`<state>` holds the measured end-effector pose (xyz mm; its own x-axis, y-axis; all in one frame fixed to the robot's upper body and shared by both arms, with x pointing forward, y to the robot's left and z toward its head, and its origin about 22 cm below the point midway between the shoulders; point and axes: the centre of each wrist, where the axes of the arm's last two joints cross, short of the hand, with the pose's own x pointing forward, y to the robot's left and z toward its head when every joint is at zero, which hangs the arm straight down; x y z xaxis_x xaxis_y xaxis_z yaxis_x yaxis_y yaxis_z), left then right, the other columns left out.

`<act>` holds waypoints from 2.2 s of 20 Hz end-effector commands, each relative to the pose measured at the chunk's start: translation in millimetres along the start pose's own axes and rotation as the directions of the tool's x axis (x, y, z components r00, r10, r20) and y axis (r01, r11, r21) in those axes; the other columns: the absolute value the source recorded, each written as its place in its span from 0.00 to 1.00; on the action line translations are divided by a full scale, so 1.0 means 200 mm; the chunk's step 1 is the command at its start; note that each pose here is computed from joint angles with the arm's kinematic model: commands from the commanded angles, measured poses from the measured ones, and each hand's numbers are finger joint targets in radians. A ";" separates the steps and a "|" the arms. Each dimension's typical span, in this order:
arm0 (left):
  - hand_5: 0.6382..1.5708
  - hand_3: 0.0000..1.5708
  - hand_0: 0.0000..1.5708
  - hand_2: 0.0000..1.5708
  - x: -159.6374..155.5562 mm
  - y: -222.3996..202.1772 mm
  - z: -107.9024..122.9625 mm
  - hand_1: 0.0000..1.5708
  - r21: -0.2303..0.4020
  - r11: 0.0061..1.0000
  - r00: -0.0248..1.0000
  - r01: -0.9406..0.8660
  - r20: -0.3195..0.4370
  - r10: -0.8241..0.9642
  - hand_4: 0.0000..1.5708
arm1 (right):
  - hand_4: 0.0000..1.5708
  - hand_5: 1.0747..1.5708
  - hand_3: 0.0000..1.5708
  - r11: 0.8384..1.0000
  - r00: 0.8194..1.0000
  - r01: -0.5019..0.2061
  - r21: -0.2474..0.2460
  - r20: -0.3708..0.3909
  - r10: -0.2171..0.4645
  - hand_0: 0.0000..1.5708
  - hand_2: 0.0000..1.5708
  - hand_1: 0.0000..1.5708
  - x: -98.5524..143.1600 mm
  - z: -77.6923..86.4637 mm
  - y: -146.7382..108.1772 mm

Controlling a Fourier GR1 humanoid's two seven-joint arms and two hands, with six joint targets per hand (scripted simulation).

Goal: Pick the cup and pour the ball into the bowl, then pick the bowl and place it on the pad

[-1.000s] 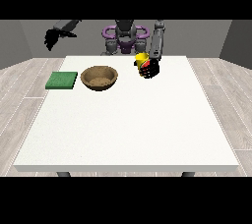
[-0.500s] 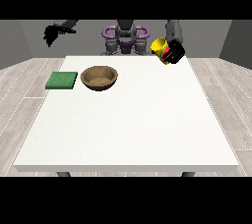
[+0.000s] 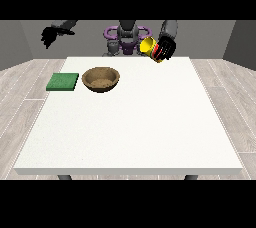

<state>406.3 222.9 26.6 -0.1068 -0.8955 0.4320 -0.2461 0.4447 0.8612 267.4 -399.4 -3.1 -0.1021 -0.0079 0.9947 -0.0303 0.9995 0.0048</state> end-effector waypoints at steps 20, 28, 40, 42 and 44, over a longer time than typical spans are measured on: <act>0.56 1.00 0.98 1.00 0.79 -0.32 0.03 0.98 0.160 0.470 0.359 0.868 0.451 -0.817 0.99 | 0.00 1.00 0.00 0.998 0.998 0.041 0.054 -0.044 -0.039 0.00 0.00 0.00 -0.05 -0.06 0.02; 0.53 1.00 0.92 1.00 0.89 -0.37 0.10 0.92 0.250 0.281 0.114 0.927 0.525 -0.844 0.97 | 0.00 1.00 0.00 0.999 0.996 0.047 0.021 -0.082 -0.045 0.00 0.00 0.00 -0.09 0.05 -0.11; 0.60 0.91 0.79 0.98 0.71 -0.14 -0.02 0.79 -0.011 0.953 0.946 0.303 0.122 -0.299 0.96 | 0.14 0.99 0.00 0.993 0.990 0.052 -0.109 -0.128 -0.066 0.00 0.00 0.00 -0.13 0.06 -0.06; 0.71 0.60 0.65 0.80 0.68 -0.15 0.02 0.65 -0.017 0.996 0.996 0.089 0.028 -0.088 0.89 | 0.14 0.99 0.00 0.991 0.991 0.051 -0.125 -0.113 -0.065 0.00 0.00 0.00 -0.13 0.05 -0.05; 0.93 0.00 0.36 0.00 0.61 -0.17 0.08 0.36 0.019 0.991 0.986 -0.136 -0.095 0.137 0.57 | 0.23 0.99 0.00 0.993 0.994 0.075 -0.092 -0.070 -0.082 0.00 0.00 0.00 -0.12 -0.01 0.02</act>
<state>392.8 77.1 53.5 -0.1685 -0.9653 0.1994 -0.2184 0.2338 0.9475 264.7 -407.7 -25.9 0.0081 -0.0665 0.9978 0.0637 0.9958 0.0658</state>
